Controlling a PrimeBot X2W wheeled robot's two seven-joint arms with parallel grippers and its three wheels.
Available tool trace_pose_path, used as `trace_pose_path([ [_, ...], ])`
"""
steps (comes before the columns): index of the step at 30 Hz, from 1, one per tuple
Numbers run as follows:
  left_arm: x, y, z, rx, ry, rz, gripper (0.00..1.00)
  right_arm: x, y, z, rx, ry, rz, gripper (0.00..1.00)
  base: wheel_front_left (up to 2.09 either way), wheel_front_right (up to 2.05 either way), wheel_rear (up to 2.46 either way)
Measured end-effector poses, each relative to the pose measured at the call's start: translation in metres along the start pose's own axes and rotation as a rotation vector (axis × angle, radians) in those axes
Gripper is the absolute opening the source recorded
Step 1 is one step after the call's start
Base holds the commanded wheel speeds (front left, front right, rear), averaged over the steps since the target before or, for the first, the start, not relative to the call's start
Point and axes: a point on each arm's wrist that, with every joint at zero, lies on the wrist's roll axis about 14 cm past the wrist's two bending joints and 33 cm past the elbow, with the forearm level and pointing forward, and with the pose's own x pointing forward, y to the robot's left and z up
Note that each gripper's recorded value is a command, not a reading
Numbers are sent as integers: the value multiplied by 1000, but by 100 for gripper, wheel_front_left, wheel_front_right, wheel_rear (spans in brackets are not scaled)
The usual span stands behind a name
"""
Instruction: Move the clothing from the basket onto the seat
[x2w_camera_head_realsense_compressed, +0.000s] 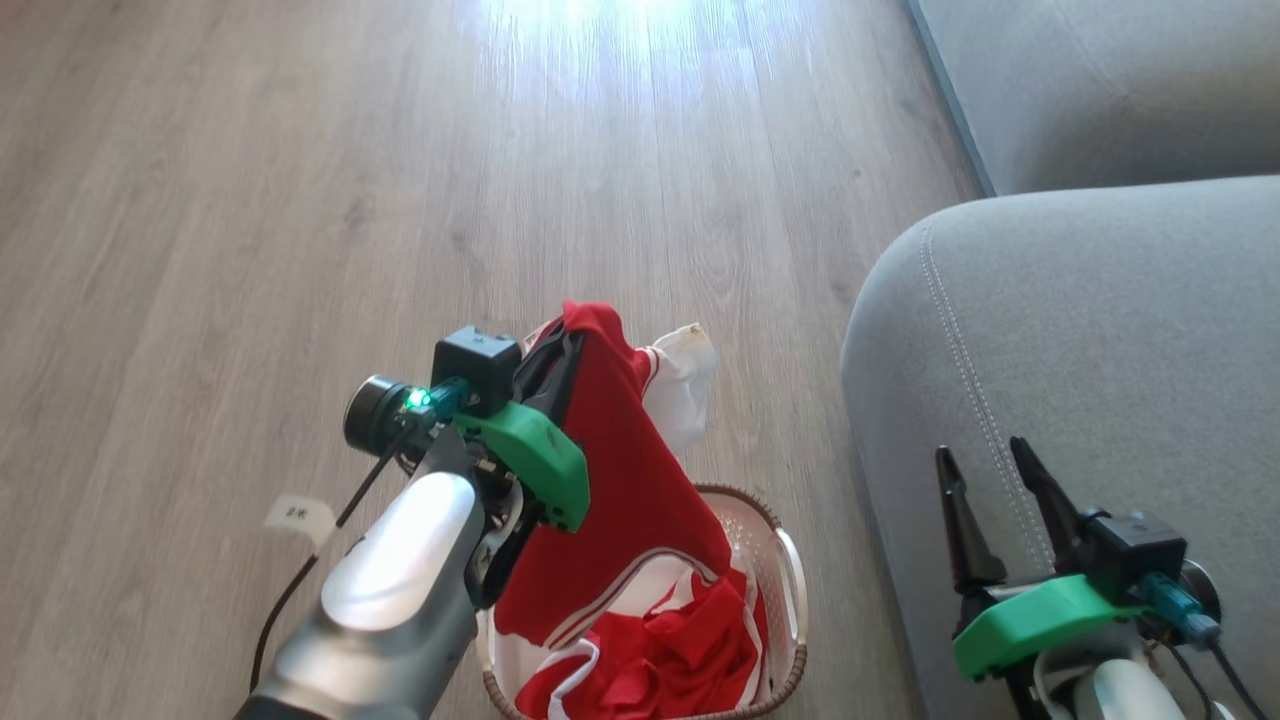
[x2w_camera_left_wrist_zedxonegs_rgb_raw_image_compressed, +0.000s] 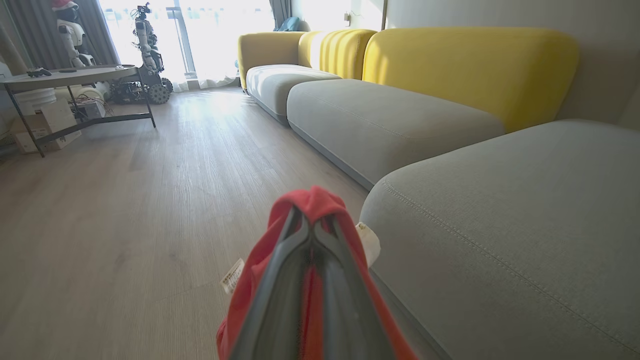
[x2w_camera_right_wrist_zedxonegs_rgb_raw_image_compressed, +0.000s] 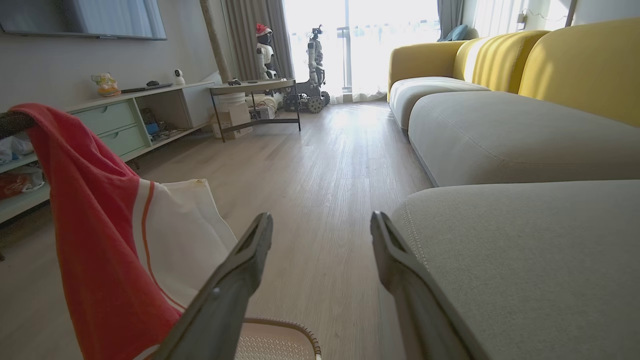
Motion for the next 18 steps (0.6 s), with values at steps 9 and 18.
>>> trace_pose_path([
  [9,0,-12,40,22,-41,-44,0,0,36,-1,4,4,107,100,0,0,0],
  [18,4,-22,65,21,-83,-82,0,27,101,-2,-73,24,322,100,0,0,0],
])
